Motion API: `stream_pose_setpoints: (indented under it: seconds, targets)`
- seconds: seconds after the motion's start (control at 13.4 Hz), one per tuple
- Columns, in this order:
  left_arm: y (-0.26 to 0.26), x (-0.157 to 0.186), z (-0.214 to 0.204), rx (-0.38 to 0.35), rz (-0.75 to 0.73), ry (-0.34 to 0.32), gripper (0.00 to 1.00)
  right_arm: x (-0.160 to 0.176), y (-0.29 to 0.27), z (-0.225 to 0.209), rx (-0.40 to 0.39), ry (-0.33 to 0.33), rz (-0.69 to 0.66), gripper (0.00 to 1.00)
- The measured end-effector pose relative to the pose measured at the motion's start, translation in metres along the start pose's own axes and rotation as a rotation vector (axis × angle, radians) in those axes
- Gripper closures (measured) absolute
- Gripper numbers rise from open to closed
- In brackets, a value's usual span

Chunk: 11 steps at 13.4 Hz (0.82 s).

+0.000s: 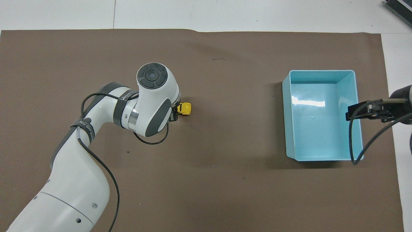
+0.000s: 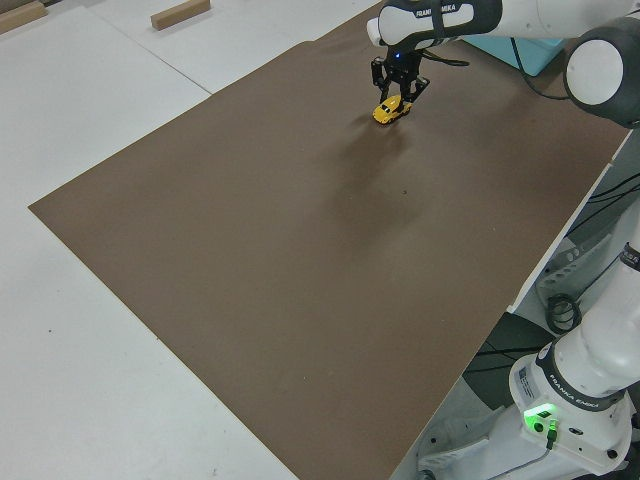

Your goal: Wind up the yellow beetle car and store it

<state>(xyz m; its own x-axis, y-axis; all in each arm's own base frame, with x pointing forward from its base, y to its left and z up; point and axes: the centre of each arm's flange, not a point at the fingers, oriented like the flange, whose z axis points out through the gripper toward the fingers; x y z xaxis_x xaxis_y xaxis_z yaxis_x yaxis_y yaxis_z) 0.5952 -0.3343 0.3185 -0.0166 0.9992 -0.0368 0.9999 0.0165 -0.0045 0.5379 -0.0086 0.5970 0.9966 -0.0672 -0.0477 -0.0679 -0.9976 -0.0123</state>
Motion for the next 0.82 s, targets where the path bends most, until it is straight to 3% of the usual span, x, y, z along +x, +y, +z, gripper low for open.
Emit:
stream_pose_setpoints:
  seconds: [0.37, 0.82]
  targets:
    - [0.006, 0.015, 0.000, 0.004, -0.011, 0.005, 0.53, 0.000, 0.000, 0.000, 0.000, 0.000, 0.000, 0.00]
    - [0.024, 0.077, -0.002, 0.022, -0.077, 0.012, 0.55, 0.000, 0.000, 0.000, 0.000, 0.000, 0.000, 0.00]
